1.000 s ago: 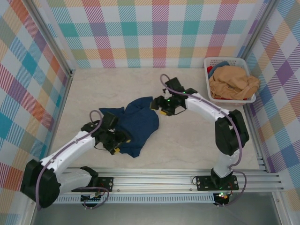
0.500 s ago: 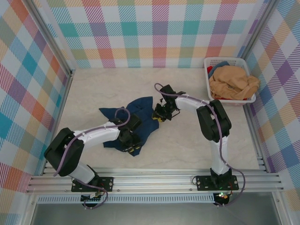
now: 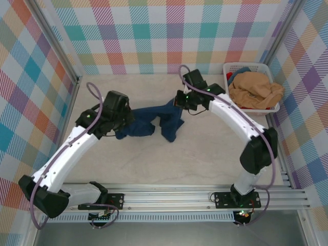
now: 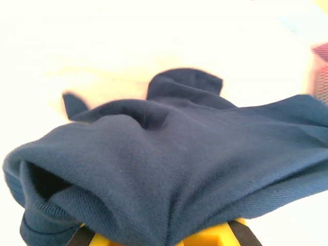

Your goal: Fold and stack the t-shirts

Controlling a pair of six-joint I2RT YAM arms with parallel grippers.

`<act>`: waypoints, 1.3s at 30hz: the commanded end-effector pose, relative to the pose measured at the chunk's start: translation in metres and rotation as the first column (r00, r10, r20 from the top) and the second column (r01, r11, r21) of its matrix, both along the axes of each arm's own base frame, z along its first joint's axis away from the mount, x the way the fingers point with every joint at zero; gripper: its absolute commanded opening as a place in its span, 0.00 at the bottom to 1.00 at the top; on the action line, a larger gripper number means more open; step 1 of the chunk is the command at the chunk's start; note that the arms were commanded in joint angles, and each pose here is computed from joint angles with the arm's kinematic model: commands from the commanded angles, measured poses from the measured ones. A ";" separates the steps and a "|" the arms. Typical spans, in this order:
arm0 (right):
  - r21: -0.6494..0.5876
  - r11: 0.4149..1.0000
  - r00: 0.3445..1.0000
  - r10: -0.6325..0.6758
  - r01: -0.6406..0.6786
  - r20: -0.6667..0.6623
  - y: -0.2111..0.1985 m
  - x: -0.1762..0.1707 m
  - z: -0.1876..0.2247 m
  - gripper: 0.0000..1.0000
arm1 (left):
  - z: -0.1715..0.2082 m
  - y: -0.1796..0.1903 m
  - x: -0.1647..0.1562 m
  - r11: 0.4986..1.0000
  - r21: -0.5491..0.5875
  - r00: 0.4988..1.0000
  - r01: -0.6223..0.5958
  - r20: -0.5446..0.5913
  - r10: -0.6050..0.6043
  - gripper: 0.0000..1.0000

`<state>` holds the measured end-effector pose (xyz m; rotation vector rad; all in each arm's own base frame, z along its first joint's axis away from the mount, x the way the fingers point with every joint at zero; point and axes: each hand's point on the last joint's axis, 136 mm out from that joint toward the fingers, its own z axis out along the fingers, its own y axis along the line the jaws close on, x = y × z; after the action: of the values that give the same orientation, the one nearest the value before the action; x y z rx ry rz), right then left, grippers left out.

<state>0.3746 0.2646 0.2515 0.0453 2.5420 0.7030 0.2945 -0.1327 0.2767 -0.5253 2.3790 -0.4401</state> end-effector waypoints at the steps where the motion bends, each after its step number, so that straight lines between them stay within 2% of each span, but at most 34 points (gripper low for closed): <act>1: -0.163 0.983 0.994 -0.076 0.088 0.079 -0.052 -0.010 0.029 0.00 | 0.044 0.029 0.003 0.995 0.098 0.994 -0.012 0.107 0.002 0.00; 6: -0.141 0.984 0.978 -0.078 0.106 0.192 -0.063 -0.017 0.084 0.00 | 0.103 0.039 0.017 0.995 0.099 0.968 -0.017 0.250 -0.008 0.00; 8: -0.148 0.983 0.980 -0.076 0.104 0.184 -0.061 -0.012 0.087 0.00 | 0.103 0.043 0.027 0.995 0.091 0.969 -0.031 0.247 0.008 0.00; 11: -0.148 0.986 0.990 -0.059 0.078 0.127 -0.047 0.007 0.064 0.00 | 0.064 0.046 0.049 0.997 0.060 0.992 -0.047 0.122 0.040 0.00; 12: -0.149 0.986 0.994 -0.067 0.080 0.091 -0.044 0.018 0.049 0.01 | 0.039 0.047 0.059 0.996 0.063 0.997 -0.060 0.050 0.057 0.00; 14: -0.144 0.988 0.999 -0.045 0.048 0.027 -0.032 0.038 0.016 0.13 | -0.006 0.052 0.075 0.994 0.068 0.994 -0.085 -0.062 0.089 0.01; 15: -0.149 0.988 0.999 -0.038 0.036 -0.011 -0.029 0.048 -0.002 0.22 | -0.029 0.055 0.086 0.993 0.072 0.989 -0.099 -0.103 0.106 0.09; 17: -0.138 0.990 0.995 -0.001 -0.012 -0.095 -0.018 0.066 -0.038 0.43 | -0.062 0.069 0.103 0.985 0.108 0.975 -0.138 -0.159 0.154 0.40; 19: -0.150 0.989 0.990 -0.020 -0.001 -0.140 -0.021 0.074 -0.057 0.51 | -0.072 0.083 0.112 0.973 0.149 0.964 -0.177 -0.175 0.203 0.49; 21: -0.161 0.987 0.991 -0.040 0.019 -0.130 -0.026 0.074 -0.056 0.58 | -0.062 0.091 0.112 0.963 0.184 0.962 -0.198 -0.151 0.227 0.60; 23: -0.151 0.988 0.991 -0.054 0.036 -0.118 -0.032 0.063 -0.052 0.62 | -0.057 0.094 0.100 0.958 0.202 0.960 -0.203 -0.154 0.236 0.63; 26: -0.132 0.990 0.981 -0.064 0.039 -0.186 -0.039 0.026 -0.068 0.62 | -0.070 0.084 0.062 0.969 0.185 0.955 -0.165 -0.214 0.204 0.61; 29: -0.139 0.989 0.951 -0.080 0.040 -0.298 -0.050 -0.028 -0.103 0.56 | -0.112 0.063 0.018 0.991 0.074 0.932 -0.109 -0.340 0.128 0.55; 33: -0.092 0.993 0.891 -0.107 0.073 -0.440 -0.061 -0.088 -0.138 0.55 | -0.167 0.042 -0.025 0.996 0.011 0.872 -0.085 -0.483 0.080 0.54; 37: -0.071 0.997 0.853 -0.073 0.043 -0.516 -0.049 -0.117 -0.159 0.57 | -0.198 0.022 -0.020 0.990 -0.092 0.870 -0.103 -0.491 0.045 0.57; 39: -0.052 0.997 0.817 -0.075 0.055 -0.571 -0.041 -0.125 -0.176 0.57 | -0.207 0.019 -0.011 0.991 -0.094 0.871 -0.099 -0.489 0.041 0.57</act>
<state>0.2556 0.2022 0.0860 0.3103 3.0763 0.5633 0.2549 -0.0923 0.0663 -0.8561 2.8969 -0.2818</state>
